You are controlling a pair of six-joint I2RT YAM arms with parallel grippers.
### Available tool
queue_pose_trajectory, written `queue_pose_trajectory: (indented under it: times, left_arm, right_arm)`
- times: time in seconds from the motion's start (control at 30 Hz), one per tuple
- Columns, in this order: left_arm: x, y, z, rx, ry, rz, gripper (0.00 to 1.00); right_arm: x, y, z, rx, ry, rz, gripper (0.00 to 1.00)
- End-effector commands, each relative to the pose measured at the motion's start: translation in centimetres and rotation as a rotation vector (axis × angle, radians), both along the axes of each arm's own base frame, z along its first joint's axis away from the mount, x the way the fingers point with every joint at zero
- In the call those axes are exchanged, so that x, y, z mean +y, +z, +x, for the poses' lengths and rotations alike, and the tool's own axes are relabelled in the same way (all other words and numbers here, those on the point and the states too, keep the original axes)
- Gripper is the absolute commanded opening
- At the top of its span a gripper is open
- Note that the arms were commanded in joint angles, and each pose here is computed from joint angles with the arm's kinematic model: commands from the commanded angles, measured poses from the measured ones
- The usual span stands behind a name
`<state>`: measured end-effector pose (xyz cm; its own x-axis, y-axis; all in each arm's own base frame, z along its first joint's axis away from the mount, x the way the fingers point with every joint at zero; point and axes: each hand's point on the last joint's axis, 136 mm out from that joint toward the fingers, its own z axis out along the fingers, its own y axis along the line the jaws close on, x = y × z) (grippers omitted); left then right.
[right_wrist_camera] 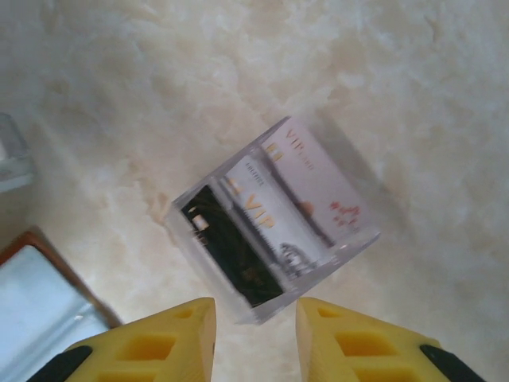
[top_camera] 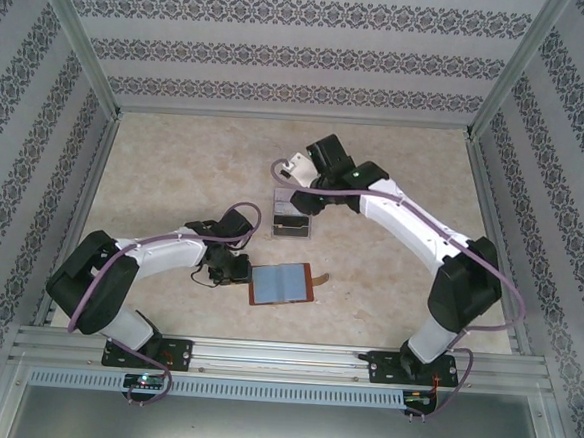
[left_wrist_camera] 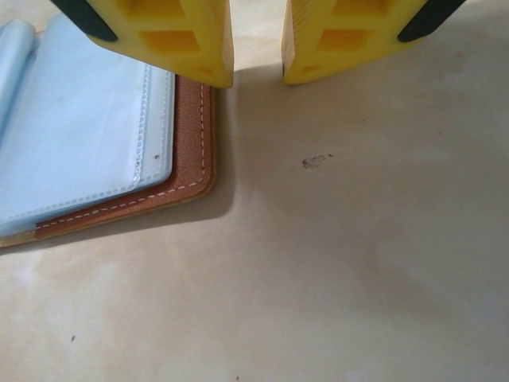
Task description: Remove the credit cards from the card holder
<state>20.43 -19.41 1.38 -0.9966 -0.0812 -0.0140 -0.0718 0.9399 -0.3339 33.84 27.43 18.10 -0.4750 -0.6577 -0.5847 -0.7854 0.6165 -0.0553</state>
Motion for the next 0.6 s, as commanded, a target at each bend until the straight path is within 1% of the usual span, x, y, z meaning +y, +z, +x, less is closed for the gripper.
queue_pose_trajectory:
  times: [0.0, 0.13, 0.27, 0.33, 0.43, 0.57]
  left_arm:
    - [-4.7, -0.1, 0.3, -0.030, -0.075, -0.156, 0.23]
    - [-3.6, 0.0, 0.2, -0.051, -0.044, -0.117, 0.21]
    - [-2.6, 0.7, 0.2, -0.079, -0.025, -0.087, 0.21]
    - [-2.1, 1.0, 0.2, -0.092, -0.016, -0.071, 0.21]
    - [-1.1, 1.4, 0.3, -0.110, 0.004, -0.061, 0.21]
    - [0.8, 1.5, 0.6, -0.118, 0.053, -0.075, 0.21]
  right_arm:
    - [0.3, 0.9, -1.4, 0.030, -0.117, 0.106, 0.32]
    - [0.1, 0.4, -3.6, 0.055, -0.148, 0.104, 0.32]
    - [-0.2, 0.0, -5.3, 0.122, -0.244, 0.142, 0.29]
    - [-0.2, -0.4, -6.4, 0.182, -0.306, 0.186, 0.29]
    - [0.1, -1.5, -8.2, 0.312, -0.393, 0.265, 0.28]
    - [0.0, -3.8, -10.3, 0.511, -0.555, 0.309, 0.28]
